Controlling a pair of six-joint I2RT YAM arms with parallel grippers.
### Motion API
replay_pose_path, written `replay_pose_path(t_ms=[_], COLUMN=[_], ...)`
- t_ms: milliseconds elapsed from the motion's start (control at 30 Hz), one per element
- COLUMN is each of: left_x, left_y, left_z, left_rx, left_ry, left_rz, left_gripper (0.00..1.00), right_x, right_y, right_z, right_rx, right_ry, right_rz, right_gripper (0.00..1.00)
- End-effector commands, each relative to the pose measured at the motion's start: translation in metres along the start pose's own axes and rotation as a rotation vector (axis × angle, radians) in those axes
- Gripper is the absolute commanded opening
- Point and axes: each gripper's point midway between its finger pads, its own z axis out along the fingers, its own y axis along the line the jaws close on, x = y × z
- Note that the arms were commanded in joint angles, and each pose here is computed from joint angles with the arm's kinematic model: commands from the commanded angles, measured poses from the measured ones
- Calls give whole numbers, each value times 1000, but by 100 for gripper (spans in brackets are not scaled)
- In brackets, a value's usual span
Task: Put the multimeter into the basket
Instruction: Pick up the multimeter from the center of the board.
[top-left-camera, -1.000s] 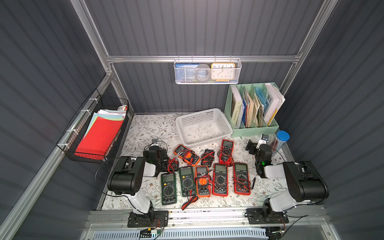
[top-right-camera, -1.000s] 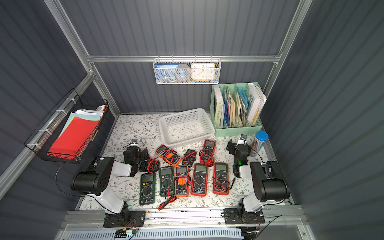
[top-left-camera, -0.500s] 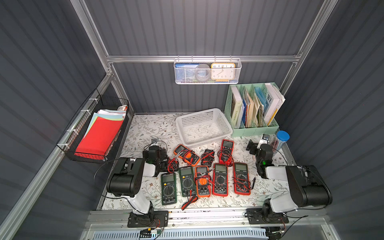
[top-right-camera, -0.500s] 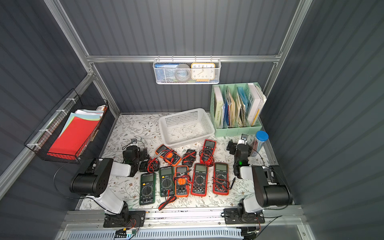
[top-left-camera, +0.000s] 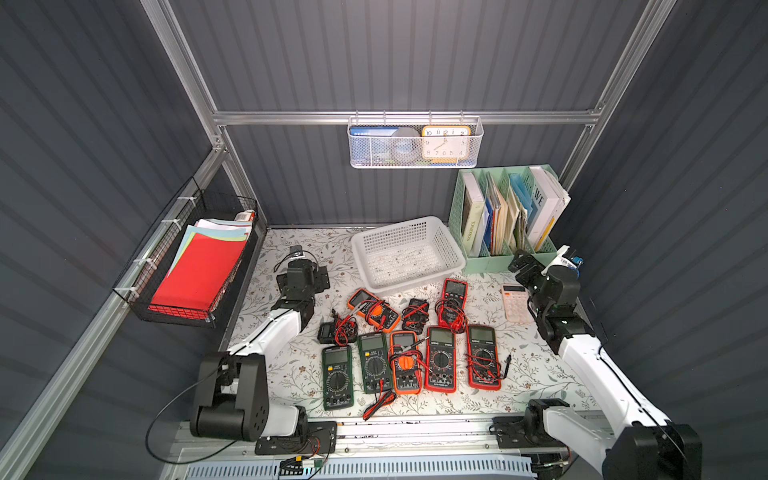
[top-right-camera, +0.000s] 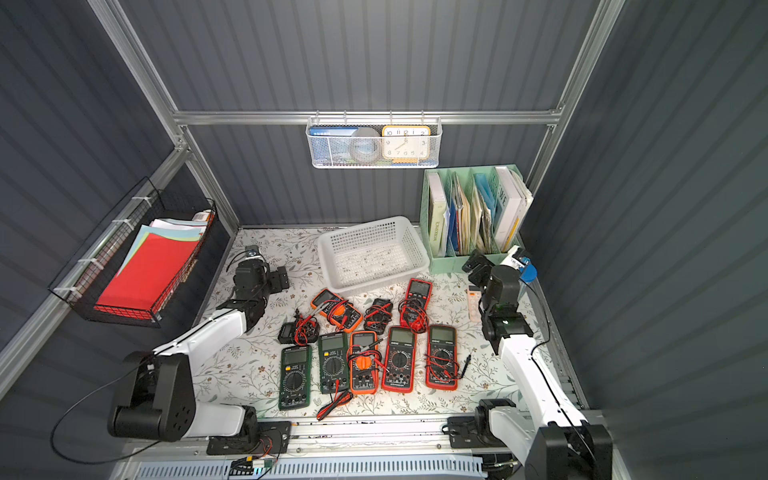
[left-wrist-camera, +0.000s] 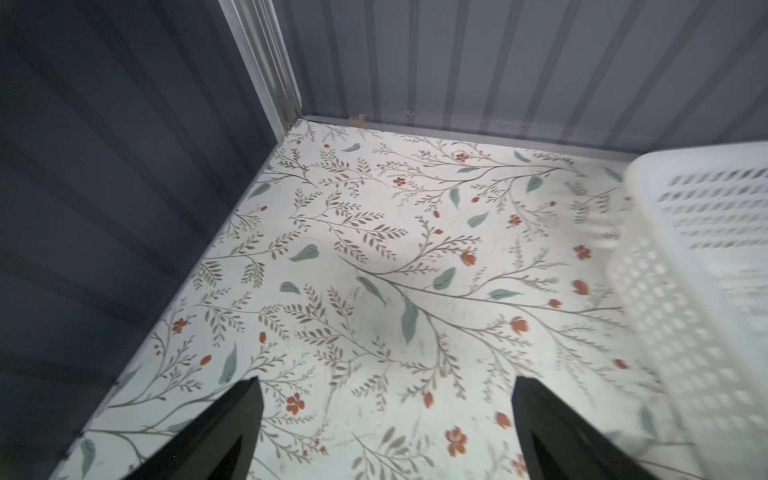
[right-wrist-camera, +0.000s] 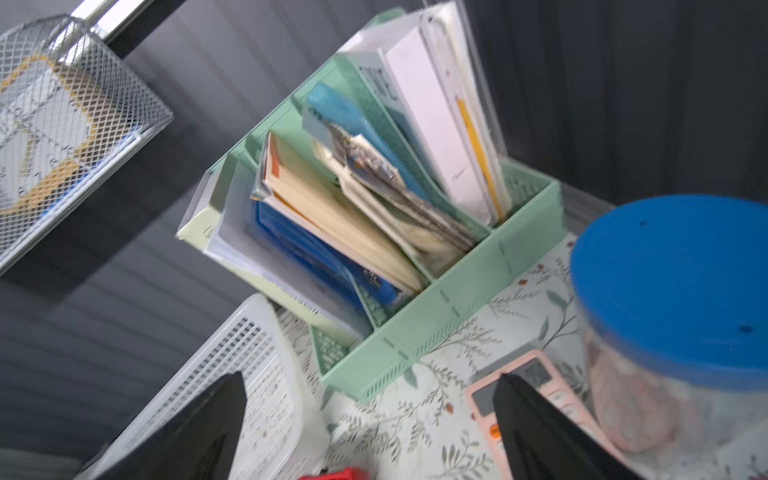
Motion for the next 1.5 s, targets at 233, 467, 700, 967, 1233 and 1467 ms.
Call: replay_pose_path(t_ms=[233,467,700,967,1233,1467], left_x=[31,51,47,50,51,53], left_y=[-72,-96,-114,-125,-130,-129], left_z=[-64,-71,-52,-41,-40,-42], left_rx=[268,344,368,398,416,417], left_ry=[348,475,515,539,549,551], left_rz=[-140,-195,-181,-172,-169,-170], left_gripper=[99,99,99,99,99,99], right_x=[103,153,195,224,235,249], right_y=[40,35,38,42,31,34], right_z=[-36,-38,-11,8,20,28], right_rx=[28,172,271,306,354,332], right_ry=[623,654,760,801,822,859], right_rz=[-57,-260,-309,-381,-460,-473], right_gripper=[91,93,99,99,99,99])
